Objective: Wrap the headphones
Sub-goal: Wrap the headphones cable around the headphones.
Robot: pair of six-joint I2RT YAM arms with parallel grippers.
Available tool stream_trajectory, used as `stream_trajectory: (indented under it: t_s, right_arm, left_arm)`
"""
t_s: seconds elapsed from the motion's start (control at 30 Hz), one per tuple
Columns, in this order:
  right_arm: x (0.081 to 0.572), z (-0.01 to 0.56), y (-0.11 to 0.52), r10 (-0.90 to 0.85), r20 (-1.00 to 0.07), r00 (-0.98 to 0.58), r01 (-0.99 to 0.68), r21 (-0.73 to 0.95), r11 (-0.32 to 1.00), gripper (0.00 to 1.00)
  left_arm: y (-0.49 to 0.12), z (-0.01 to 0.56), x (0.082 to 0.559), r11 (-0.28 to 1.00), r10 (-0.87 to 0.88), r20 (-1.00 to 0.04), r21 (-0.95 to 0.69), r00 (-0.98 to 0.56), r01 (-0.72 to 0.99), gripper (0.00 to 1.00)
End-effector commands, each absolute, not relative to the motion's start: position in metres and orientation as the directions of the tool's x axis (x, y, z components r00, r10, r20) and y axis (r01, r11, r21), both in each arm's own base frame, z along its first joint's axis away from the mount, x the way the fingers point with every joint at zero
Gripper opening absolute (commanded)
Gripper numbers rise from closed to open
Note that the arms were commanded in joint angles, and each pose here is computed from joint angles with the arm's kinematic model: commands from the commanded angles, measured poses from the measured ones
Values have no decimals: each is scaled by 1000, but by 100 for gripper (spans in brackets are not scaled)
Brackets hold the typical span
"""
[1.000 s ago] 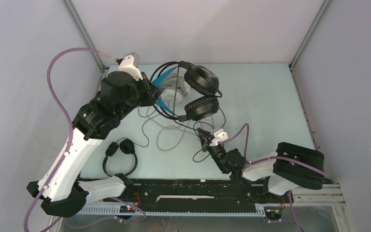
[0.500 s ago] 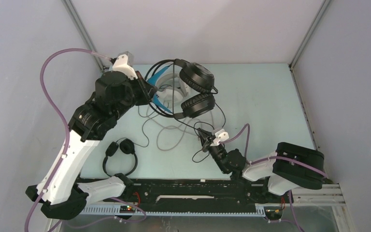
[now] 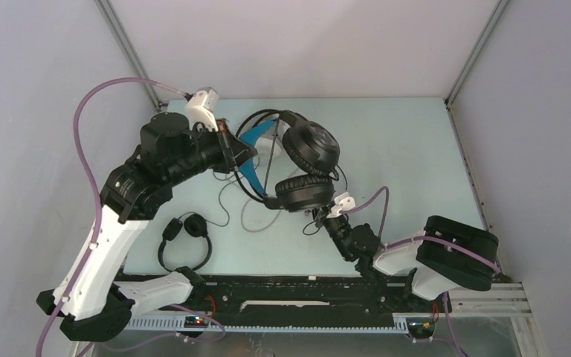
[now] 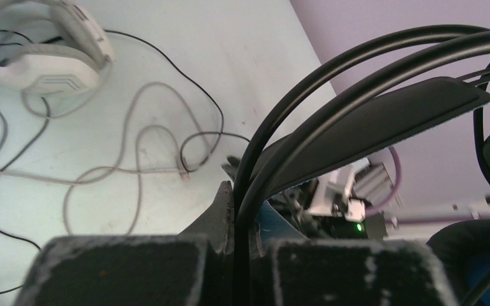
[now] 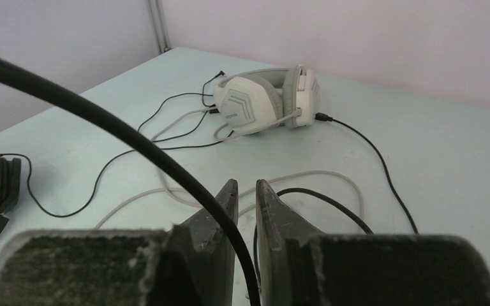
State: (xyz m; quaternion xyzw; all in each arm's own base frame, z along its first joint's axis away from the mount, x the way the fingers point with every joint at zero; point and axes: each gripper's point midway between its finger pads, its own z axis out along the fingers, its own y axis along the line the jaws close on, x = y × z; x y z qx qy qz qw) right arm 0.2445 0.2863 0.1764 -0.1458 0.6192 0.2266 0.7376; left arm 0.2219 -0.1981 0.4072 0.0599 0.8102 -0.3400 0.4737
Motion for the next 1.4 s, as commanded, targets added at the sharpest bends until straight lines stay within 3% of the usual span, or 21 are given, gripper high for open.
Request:
stream_trajectory:
  t_s: [0.0, 0.33, 0.57, 0.83, 1.1, 1.37]
  right_arm:
    - [254, 187, 276, 163, -972, 168, -496, 60, 866, 20]
    - [268, 187, 245, 171, -970, 175, -448, 76, 891, 25]
    - [257, 199, 245, 193, -969, 151, -555, 78, 828, 5]
    - [231, 216, 265, 212, -973, -95, -717, 215, 663, 0]
    - [198, 248, 259, 158, -957, -244, -772, 291, 565, 0]
    - [166, 270, 267, 111, -932, -346, -841, 360, 404, 0]
  left_arm:
    - [-213, 432, 192, 636, -187, -814, -527, -550, 563, 0]
    - [-206, 391, 176, 652, 18, -830, -413, -558, 636, 0]
    - [-195, 361, 186, 651, 198, -892, -191, -407, 735, 0]
    - [-204, 373, 193, 549, 264, -958, 53, -113, 834, 0]
    - [-202, 347, 200, 436, 500, -857, 371, 122, 820, 0]
    - [-187, 328, 228, 487, 619, -776, 498, 119, 717, 0]
